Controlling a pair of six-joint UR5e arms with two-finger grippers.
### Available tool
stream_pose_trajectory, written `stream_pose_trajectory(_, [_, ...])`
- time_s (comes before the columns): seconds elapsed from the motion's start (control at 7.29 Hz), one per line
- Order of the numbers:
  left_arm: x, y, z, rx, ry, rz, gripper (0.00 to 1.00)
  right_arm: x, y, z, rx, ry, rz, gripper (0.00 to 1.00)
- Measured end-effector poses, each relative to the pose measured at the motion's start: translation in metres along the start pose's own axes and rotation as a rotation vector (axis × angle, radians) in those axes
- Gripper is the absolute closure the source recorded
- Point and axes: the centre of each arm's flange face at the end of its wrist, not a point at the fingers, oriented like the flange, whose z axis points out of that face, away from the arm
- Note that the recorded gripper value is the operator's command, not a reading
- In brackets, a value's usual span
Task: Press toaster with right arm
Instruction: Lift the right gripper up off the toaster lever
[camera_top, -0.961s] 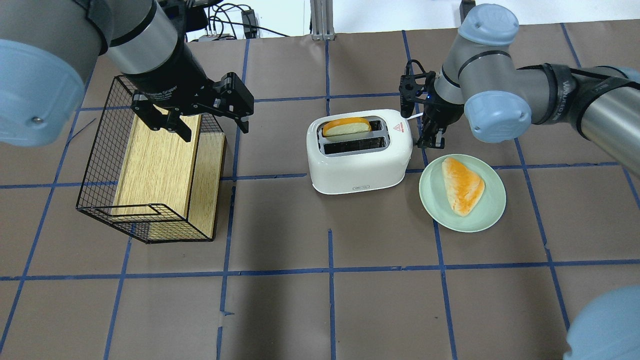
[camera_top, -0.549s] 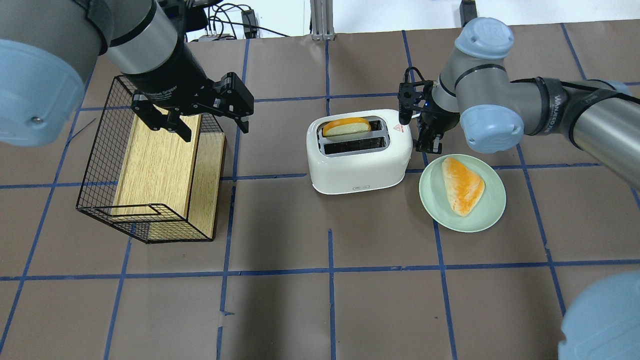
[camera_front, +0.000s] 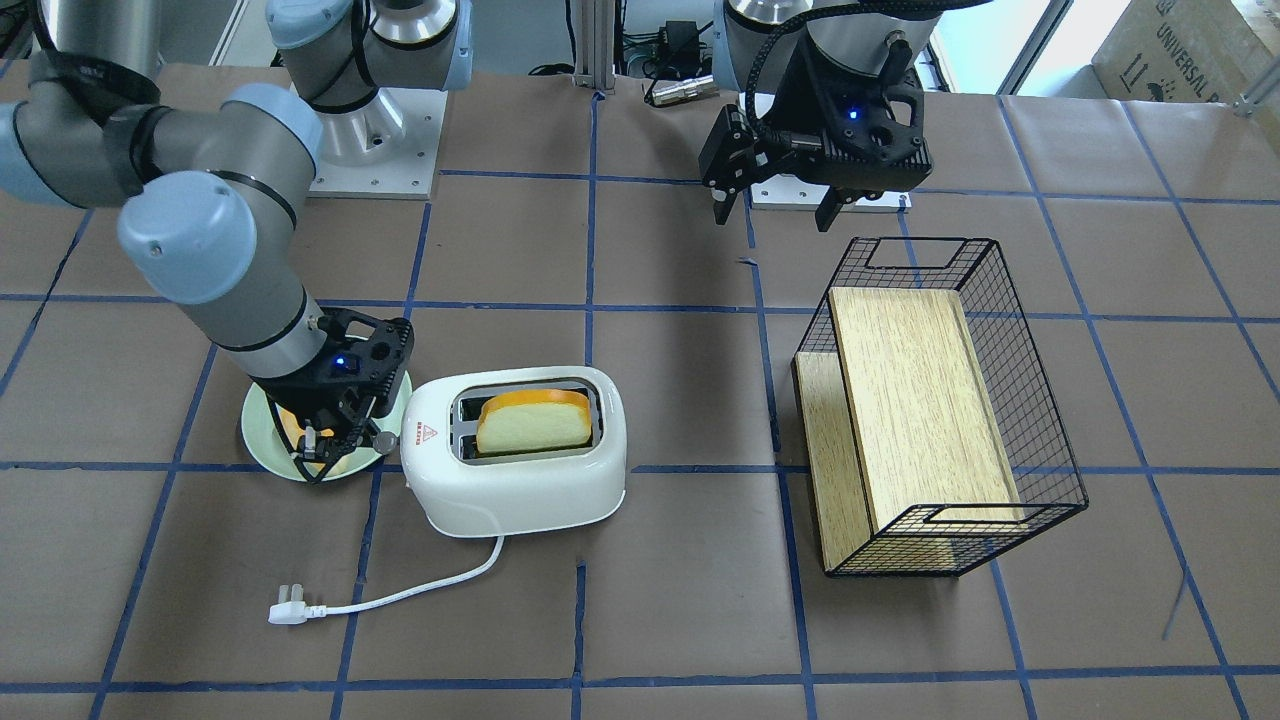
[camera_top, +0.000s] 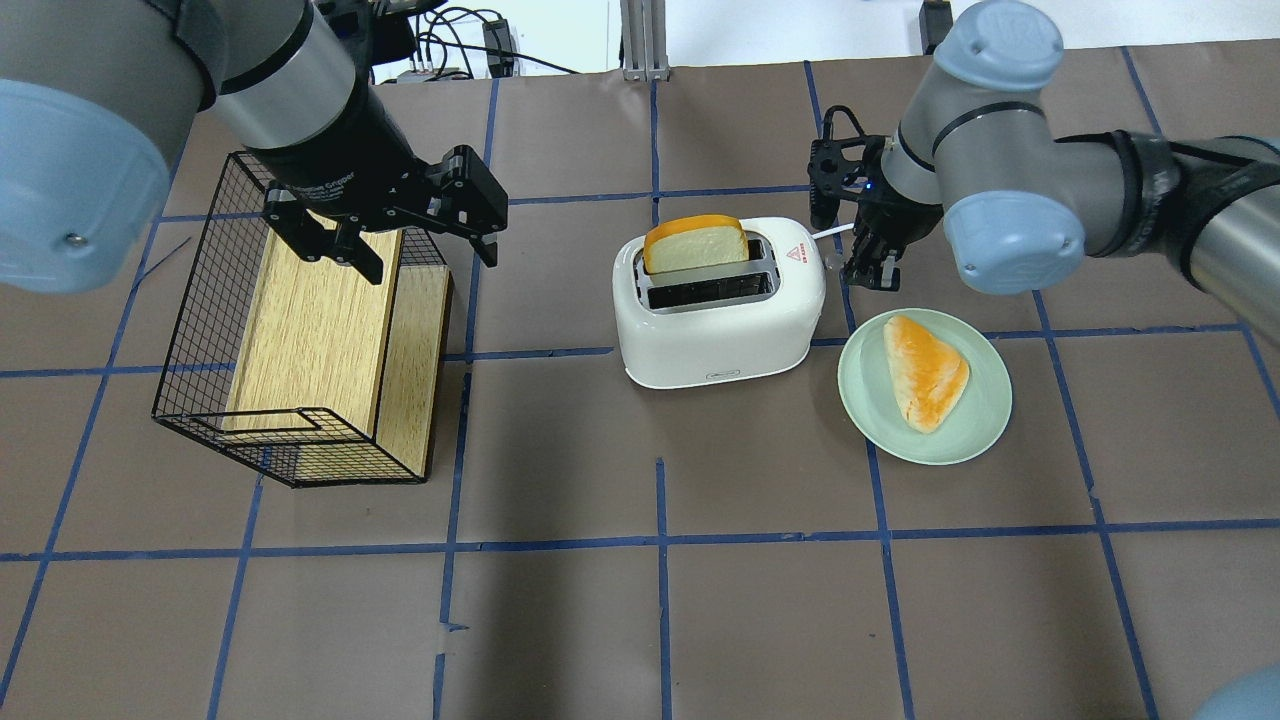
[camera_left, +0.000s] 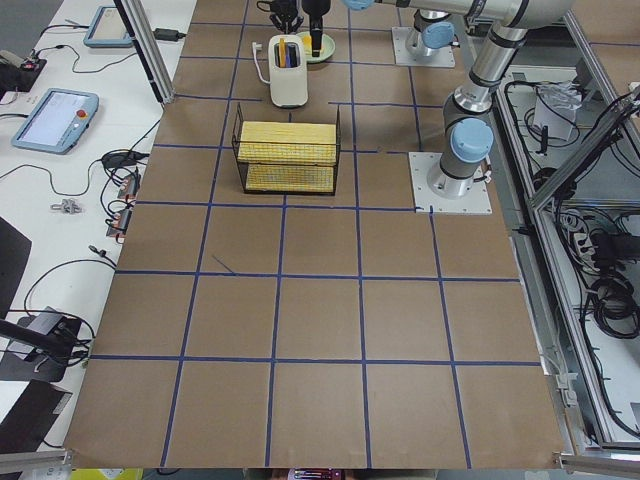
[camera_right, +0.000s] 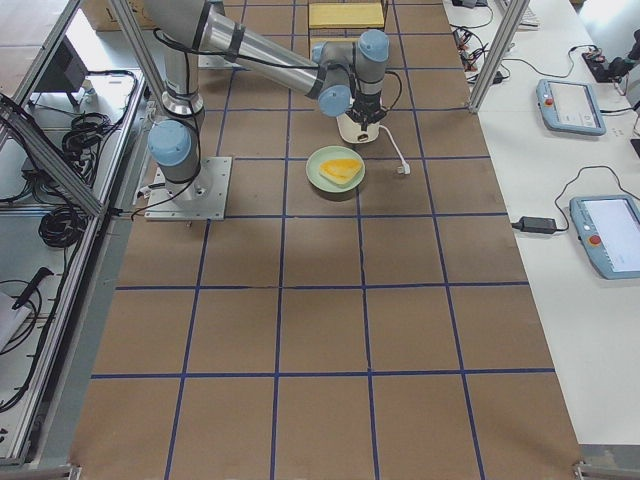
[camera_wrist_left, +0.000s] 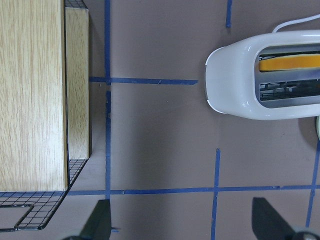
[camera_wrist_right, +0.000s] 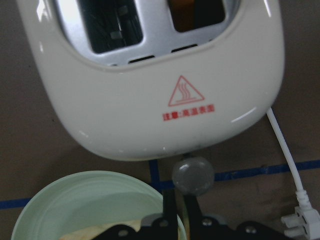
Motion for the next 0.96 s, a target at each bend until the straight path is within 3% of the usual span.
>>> stream_pose_trajectory(0.14, [0.0,0.0,0.0,0.0,0.0,0.0,0.0,-0.001,-0.001,-0.042,-0.001,-0.015,0.031,0.3])
stream_pose_trajectory(0.27, [0.0,0.0,0.0,0.0,0.0,0.0,0.0,-0.001,-0.002,-0.077,0.0,-0.031,0.106,0.22])
stream_pose_trajectory(0.55, [0.0,0.0,0.0,0.0,-0.001,0.0,0.0,-0.008,-0.005,-0.11,0.002,-0.088,0.424,0.17])
stream_pose_trajectory(0.69, [0.0,0.0,0.0,0.0,-0.001,0.0,0.0,-0.016,-0.006,-0.124,-0.008,-0.092,0.597,0.11])
stream_pose_trajectory(0.96, [0.0,0.0,0.0,0.0,0.0,0.0,0.0,-0.024,-0.005,-0.138,-0.037,-0.078,0.836,0.07])
